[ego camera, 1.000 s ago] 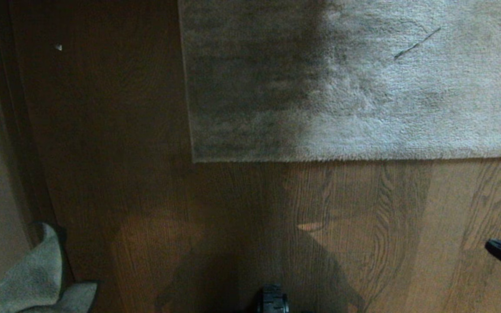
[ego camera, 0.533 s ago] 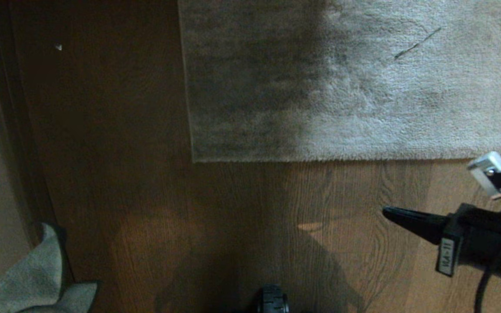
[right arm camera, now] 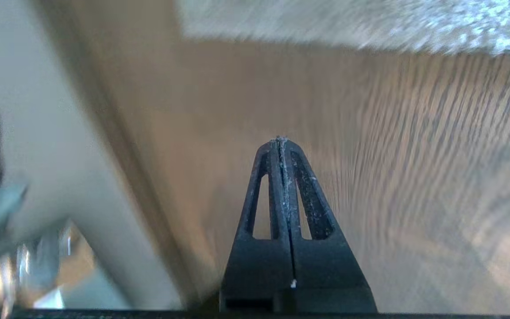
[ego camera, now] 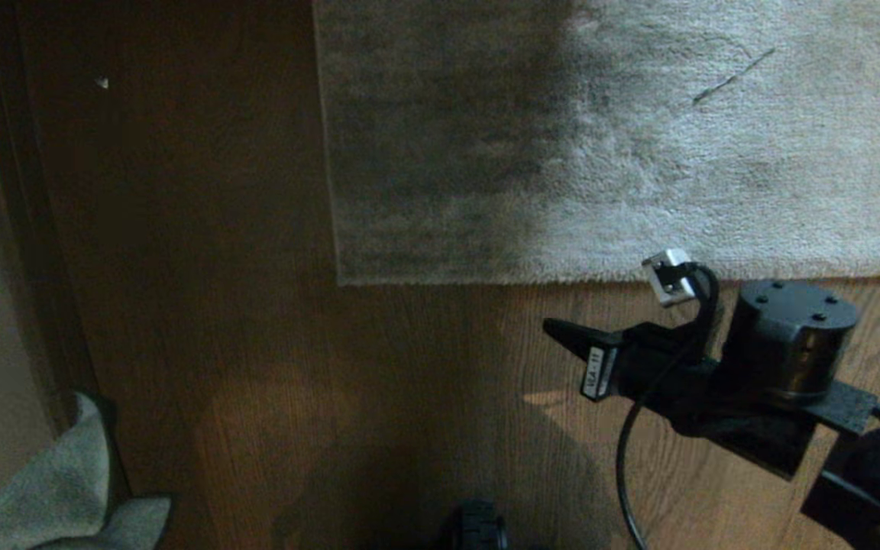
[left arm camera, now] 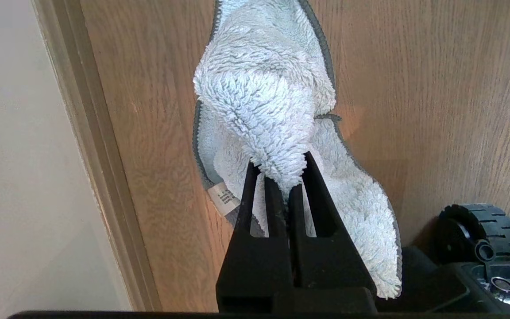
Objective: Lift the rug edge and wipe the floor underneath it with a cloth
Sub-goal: Lift up the carpet
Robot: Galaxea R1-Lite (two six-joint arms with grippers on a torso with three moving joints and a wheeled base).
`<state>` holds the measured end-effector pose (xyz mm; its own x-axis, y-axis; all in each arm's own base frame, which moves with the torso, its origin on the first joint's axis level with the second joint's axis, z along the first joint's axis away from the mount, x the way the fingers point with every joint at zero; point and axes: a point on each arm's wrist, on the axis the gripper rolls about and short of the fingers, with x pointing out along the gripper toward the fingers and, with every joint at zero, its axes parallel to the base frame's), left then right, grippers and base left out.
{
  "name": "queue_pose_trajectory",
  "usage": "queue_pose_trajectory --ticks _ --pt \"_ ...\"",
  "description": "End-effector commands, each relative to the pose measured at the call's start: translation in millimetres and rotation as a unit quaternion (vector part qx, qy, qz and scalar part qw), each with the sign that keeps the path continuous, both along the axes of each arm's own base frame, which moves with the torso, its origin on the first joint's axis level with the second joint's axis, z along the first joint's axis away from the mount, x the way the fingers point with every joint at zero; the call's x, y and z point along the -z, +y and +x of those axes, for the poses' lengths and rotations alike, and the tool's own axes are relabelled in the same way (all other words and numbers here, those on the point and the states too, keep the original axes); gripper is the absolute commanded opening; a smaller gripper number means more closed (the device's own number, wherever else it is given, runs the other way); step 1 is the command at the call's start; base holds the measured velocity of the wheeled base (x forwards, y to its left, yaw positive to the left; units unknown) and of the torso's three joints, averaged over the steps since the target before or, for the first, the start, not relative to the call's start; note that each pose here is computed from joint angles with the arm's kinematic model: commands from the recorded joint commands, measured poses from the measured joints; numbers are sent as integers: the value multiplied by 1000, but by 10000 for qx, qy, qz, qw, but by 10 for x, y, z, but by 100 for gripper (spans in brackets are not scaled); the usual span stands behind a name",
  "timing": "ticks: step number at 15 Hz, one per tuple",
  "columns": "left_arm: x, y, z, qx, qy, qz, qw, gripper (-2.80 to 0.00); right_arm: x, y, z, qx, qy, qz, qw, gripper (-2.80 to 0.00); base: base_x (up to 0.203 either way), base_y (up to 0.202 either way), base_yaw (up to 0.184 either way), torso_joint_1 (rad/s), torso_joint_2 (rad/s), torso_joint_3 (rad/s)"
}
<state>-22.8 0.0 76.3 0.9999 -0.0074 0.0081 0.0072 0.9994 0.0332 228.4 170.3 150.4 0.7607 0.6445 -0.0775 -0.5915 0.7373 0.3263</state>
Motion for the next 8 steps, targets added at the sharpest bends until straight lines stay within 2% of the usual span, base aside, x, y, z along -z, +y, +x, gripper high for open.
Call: queue_pose_trajectory --ticks 1,5,8 --pt "-1 0 0 1 -6 3 10000 -280 215 208 29 438 390 173 9981 -280 0 0 0 0 0 0" --pt "-1 0 0 1 -6 3 10000 -280 284 308 -120 1005 560 200 9932 -280 0 0 0 0 0 0" --pt "-1 0 0 1 -6 3 10000 -280 364 379 -255 1244 673 173 9898 -280 0 0 0 0 0 0"
